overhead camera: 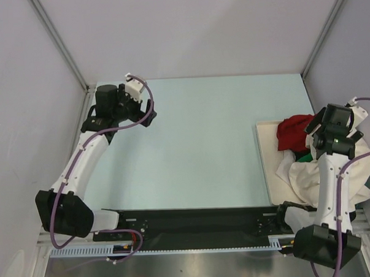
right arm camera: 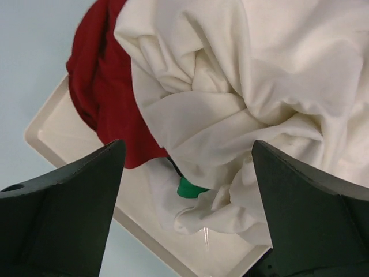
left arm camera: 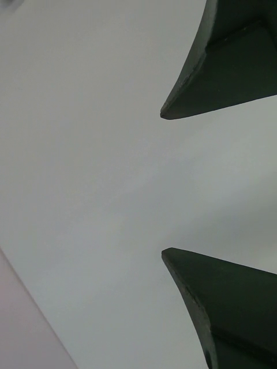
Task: Fold and stack the t-shirts
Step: Grab the tshirt from the pile, then move the tshirt to the center of the board
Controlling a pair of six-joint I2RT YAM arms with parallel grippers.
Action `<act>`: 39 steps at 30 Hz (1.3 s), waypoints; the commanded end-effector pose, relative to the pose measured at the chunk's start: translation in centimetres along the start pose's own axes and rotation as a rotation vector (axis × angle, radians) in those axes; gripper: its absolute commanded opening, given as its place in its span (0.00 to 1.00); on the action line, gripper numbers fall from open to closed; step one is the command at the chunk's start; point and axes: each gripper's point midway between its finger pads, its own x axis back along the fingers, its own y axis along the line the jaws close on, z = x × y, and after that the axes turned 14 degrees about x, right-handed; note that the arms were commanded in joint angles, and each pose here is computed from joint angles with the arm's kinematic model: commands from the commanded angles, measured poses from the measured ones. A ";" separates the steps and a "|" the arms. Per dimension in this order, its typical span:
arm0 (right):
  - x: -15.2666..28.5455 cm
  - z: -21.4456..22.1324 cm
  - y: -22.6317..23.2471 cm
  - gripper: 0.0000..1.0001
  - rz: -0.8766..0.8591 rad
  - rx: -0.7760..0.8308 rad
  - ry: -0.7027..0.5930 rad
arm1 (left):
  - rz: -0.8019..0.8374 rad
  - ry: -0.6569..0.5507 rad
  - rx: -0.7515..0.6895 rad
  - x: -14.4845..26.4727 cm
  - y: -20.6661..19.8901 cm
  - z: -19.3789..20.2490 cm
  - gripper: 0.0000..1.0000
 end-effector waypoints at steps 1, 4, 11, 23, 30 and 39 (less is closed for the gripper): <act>-1.2 1.1 0.2 0.96 -0.012 0.033 0.079 | 0.078 0.170 -0.015 2.0 -1.7 2.5 1.00; -2.5 1.7 -0.7 0.90 0.063 0.065 0.124 | 0.078 0.251 -0.022 2.2 -1.5 3.6 1.00; -4.6 3.5 -0.9 0.60 0.124 0.112 0.204 | 0.116 0.295 -0.060 2.3 -1.7 4.1 1.00; 2.3 -5.8 -0.8 0.00 0.037 0.017 -0.081 | 0.135 0.287 -0.058 2.2 -2.0 2.7 1.00; 12.6 -17.9 7.9 0.00 -0.377 -0.005 -0.400 | 0.096 0.220 0.021 1.9 -0.2 1.3 1.00; 33.4 -25.6 24.1 0.00 -0.993 0.130 -0.784 | -0.012 0.131 0.098 4.1 3.6 -0.3 1.00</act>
